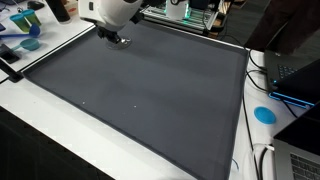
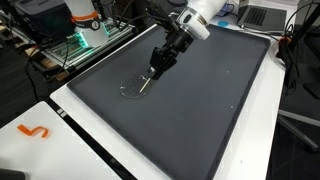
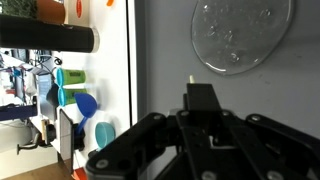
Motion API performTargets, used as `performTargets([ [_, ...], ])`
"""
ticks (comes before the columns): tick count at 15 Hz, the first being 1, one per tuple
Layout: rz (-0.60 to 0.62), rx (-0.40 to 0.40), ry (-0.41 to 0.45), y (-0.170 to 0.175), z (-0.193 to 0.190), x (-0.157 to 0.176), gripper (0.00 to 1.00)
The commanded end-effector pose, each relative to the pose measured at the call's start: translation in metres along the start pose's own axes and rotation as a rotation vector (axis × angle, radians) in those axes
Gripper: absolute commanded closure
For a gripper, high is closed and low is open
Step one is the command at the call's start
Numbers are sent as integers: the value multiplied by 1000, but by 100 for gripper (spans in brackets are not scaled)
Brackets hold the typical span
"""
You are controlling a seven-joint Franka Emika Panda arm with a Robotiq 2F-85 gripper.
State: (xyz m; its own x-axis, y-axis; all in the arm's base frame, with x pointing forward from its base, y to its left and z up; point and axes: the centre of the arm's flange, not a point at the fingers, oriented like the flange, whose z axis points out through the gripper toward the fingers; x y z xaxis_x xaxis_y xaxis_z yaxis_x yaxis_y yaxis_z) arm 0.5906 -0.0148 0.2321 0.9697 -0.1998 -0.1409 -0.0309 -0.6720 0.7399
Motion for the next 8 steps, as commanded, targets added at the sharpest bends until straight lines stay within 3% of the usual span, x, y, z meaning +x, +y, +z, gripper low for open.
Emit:
performTargets([
  [1, -14, -6, -50, -6, 0, 11, 96],
  [8, -29, -4, -108, -7, 2, 19, 96],
])
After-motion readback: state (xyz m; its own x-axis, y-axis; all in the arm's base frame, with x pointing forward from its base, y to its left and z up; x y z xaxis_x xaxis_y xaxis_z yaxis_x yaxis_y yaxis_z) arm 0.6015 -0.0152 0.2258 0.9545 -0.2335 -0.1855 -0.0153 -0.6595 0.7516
